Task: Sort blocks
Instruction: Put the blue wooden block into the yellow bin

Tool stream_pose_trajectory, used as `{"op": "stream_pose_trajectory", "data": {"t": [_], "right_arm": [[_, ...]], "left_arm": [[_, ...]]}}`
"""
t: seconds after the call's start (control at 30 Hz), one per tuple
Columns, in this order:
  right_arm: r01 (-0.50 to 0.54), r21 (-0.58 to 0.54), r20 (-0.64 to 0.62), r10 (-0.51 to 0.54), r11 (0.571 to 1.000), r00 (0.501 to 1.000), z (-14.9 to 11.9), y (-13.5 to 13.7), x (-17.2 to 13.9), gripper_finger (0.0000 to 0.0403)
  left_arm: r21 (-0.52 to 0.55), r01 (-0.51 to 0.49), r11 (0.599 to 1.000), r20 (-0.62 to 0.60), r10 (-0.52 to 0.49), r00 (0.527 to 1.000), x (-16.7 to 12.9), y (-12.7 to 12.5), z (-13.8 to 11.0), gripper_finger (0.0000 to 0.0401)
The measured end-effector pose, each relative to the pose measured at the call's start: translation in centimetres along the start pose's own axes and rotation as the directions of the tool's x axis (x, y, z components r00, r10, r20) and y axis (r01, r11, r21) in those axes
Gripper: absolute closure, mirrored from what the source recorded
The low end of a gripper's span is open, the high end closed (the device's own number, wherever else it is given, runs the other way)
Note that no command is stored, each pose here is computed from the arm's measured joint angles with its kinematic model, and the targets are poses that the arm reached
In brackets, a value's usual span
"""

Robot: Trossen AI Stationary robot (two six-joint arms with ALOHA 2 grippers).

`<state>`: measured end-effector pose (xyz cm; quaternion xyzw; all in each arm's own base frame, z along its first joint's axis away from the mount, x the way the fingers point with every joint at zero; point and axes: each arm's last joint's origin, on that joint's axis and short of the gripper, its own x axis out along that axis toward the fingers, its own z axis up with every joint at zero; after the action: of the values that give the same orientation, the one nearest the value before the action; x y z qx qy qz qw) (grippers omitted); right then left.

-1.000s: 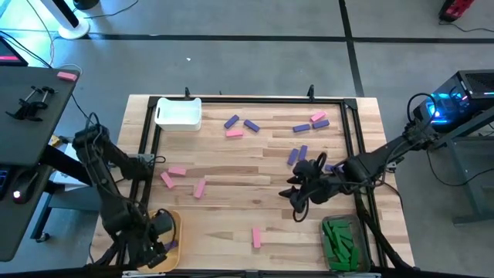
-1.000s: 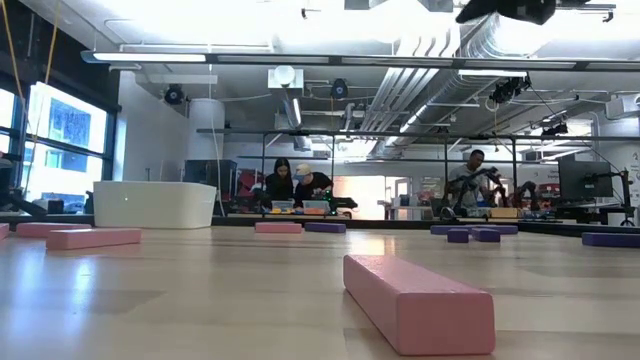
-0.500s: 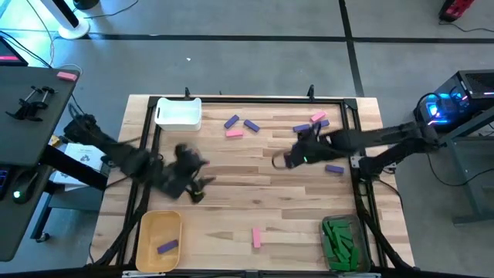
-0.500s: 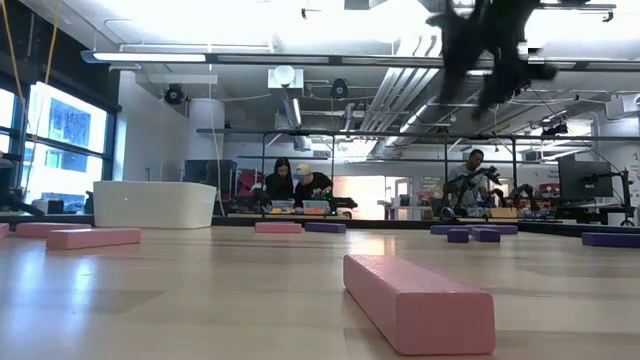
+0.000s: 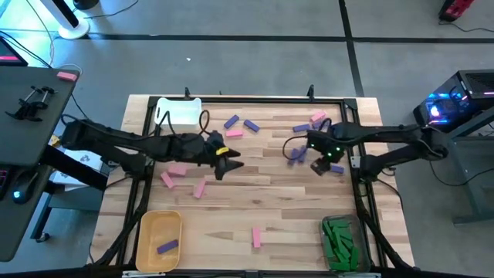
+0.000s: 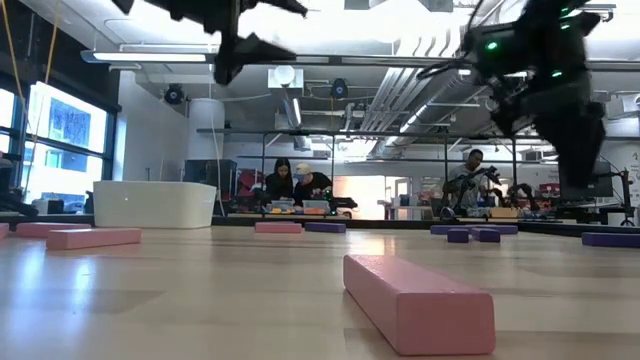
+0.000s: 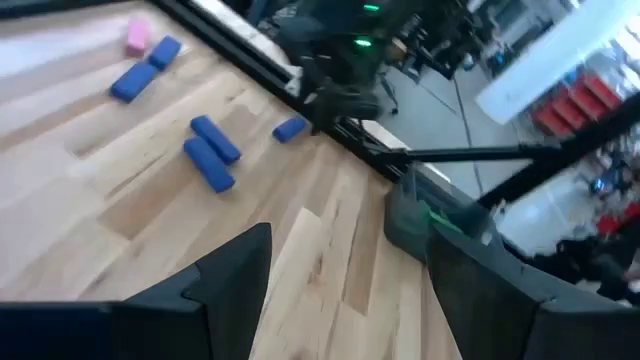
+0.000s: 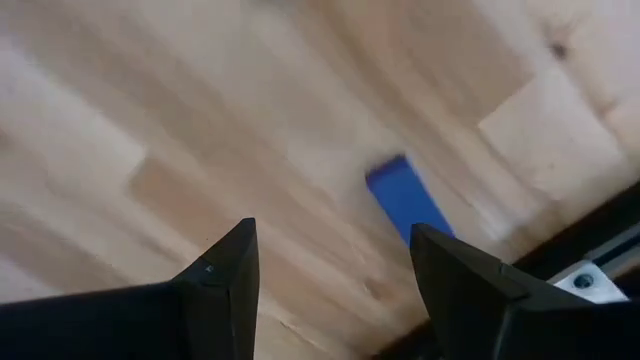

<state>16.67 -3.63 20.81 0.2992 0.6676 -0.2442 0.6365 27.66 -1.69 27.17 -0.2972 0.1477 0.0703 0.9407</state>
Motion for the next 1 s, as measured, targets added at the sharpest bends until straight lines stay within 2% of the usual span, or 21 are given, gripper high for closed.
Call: {"op": "stream_pose_trajectory", "data": {"t": [0.1, 0.23, 0.4, 0.53, 0.8, 1.0], "right_arm": [[0.008, -0.056, -0.014, -0.009, 0.998, 1.000, -1.0, -0.8, 0.9, 0.0206], [0.045, -0.046, -0.073, -0.049, 0.998, 0.996, -1.7, -1.7, 3.2, 0.0206], [0.061, -0.040, -0.036, -0.062, 0.997, 0.997, -1.2, -1.6, 4.0, 0.0206], [0.114, -0.063, -0.012, -0.115, 0.992, 0.993, -0.8, -1.7, 4.0, 0.0206], [0.161, -0.077, -0.084, -0.167, 0.984, 0.982, 0.5, -1.4, 5.9, 0.0206], [0.165, -0.068, -0.170, -0.174, 0.984, 0.970, 1.5, -0.8, 7.9, 0.0206]], "left_arm": [[-0.045, -0.009, 0.999, 0.025, 0.010, 1.000, 0.1, 0.9, 0.0, 0.0153], [-0.059, -0.018, 0.998, 0.066, 0.022, 0.998, 0.2, 1.6, 0.7, 0.0153], [-0.041, -0.007, 0.999, 0.117, 0.012, 0.993, 0.2, 2.3, 1.8, 0.0153], [-0.036, 0.019, 0.999, 0.102, -0.015, 0.995, 0.2, 2.6, 2.0, 0.0153], [-0.005, 0.029, 1.000, 0.089, -0.028, 0.996, 0.2, 2.5, 1.9, 0.0153], [0.002, 0.075, 0.997, 0.052, -0.075, 0.996, 0.2, 2.4, 1.8, 0.0153]]}}
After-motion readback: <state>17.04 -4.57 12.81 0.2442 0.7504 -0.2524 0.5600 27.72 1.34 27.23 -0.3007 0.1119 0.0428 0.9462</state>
